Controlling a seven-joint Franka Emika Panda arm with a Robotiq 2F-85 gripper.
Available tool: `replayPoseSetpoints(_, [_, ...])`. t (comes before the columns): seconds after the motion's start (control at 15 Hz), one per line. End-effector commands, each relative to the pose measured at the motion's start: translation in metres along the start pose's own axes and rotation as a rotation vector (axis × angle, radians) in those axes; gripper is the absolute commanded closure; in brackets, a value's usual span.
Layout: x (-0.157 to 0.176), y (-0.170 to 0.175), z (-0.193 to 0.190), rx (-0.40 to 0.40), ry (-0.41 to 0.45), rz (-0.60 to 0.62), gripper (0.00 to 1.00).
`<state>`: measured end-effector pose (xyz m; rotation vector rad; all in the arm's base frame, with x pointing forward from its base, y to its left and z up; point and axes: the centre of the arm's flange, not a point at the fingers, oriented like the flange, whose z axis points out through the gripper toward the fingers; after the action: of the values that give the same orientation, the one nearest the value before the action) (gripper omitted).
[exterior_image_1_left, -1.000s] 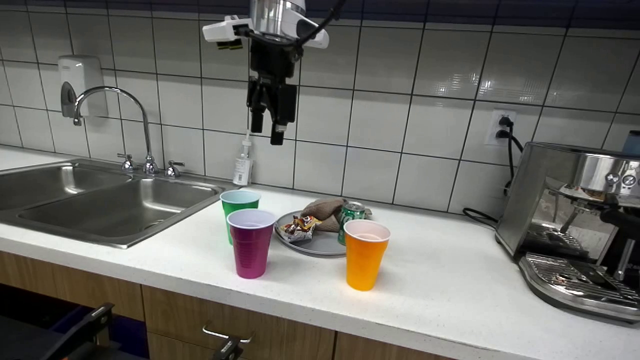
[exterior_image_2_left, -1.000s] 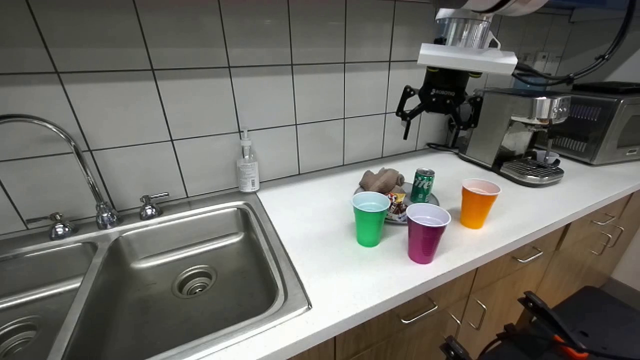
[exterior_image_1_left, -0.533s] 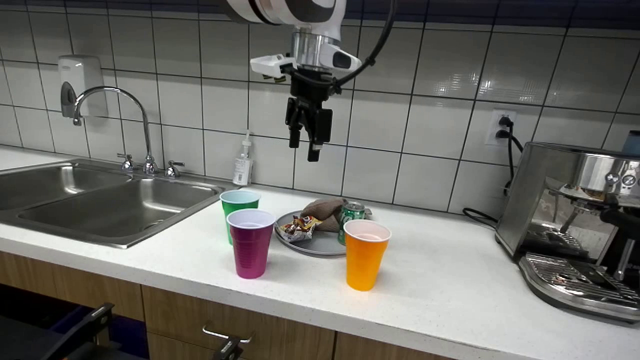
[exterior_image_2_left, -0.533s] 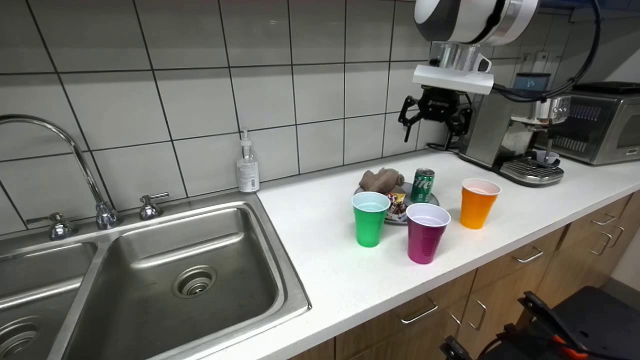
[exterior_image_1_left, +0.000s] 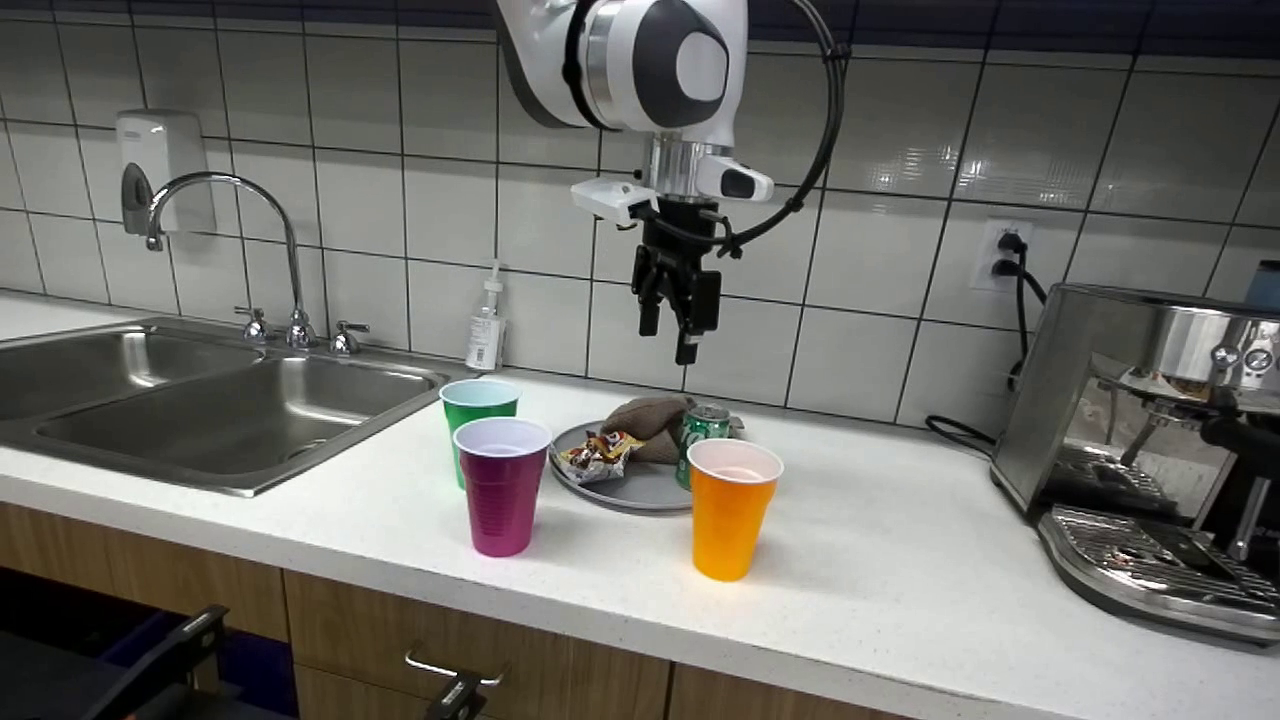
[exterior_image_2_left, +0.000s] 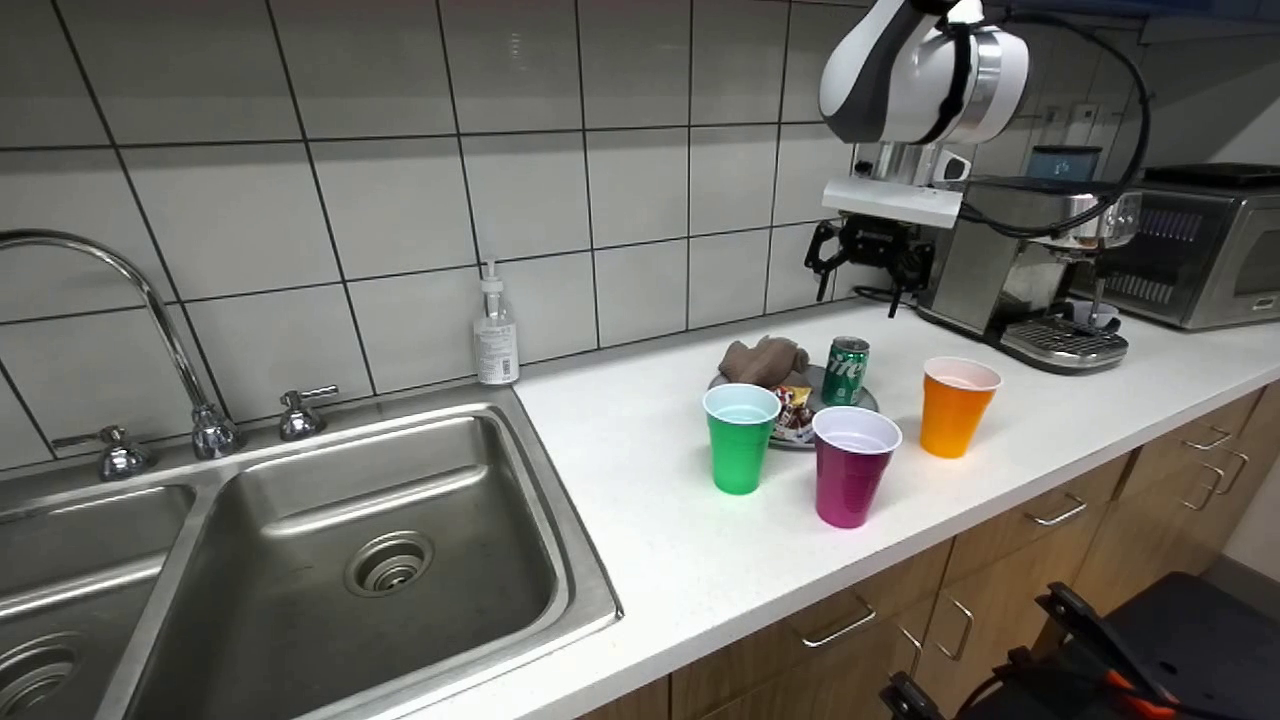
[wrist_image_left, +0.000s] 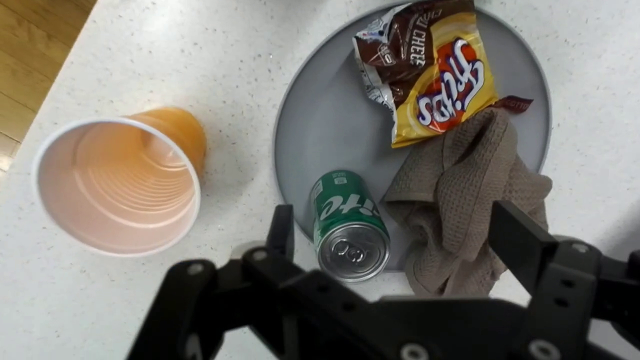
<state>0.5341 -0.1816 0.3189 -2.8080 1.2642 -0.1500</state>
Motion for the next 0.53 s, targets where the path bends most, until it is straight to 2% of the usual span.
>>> replayPoseSetpoints(0.0, [0.034,-0.006,0.017,-0.019,0.019,0.039,0.0])
replayPoseSetpoints(0.47, [0.064,0.002,0.044,-0.061,0.016,0.069,0.0])
